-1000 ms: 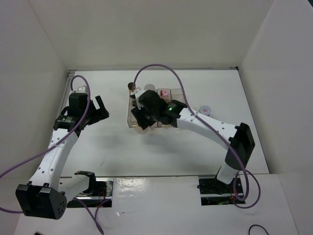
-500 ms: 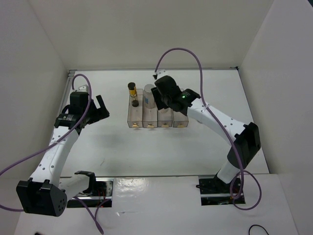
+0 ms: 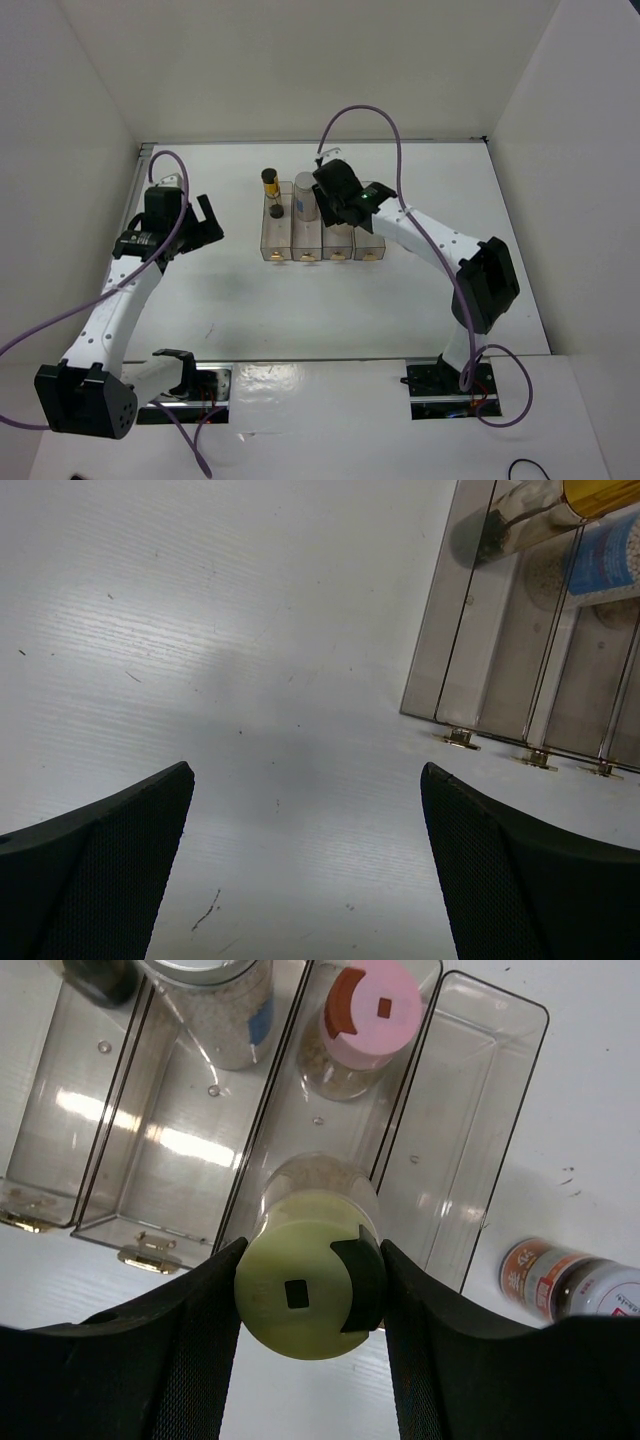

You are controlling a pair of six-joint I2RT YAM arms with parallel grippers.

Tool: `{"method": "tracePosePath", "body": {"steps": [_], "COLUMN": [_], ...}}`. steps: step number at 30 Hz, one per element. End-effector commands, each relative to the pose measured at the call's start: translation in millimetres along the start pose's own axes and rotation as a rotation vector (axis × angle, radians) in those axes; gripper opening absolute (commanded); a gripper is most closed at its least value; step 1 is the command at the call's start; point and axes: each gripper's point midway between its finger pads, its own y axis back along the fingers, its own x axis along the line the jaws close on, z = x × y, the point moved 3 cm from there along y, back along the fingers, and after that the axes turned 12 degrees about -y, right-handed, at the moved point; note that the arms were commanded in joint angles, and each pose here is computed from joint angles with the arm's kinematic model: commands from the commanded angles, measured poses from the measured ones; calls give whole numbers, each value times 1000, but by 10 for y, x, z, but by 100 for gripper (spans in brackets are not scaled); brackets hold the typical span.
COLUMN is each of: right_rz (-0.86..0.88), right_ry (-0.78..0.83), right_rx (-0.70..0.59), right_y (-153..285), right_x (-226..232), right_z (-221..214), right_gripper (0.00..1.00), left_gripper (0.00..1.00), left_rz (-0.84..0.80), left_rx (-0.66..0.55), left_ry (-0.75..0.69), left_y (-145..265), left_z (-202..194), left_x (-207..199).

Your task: Organize the condiment bottles

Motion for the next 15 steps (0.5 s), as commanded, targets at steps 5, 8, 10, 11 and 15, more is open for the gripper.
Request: {"method": "tracePosePath", "body": {"steps": [5,8,10,11,15], "right_rz": [34,67,85,89,86], "right_ry": [-81,-100,-125,-128,-108], "right_rx": [-64,-55,-41,-50,-20], "right_y": [-187,-270,-331,-334,-417], "right_x": [3,38,-1,8,13], "right_z": [158,119,127,148,46], "right_gripper": [0,0,0,0,0], "left_gripper": [100,100,100,100,100], "left_rz": [0,0,2,2,4], "left_rx": [-49,-49,-40,-40,-31], "left_ry": [-29,-29,-30,-30,-30], "left_y": [34,34,10,9,-15], "left_z": [192,192,180,180,169], "left_x": [-1,-1,1,1,2]}}
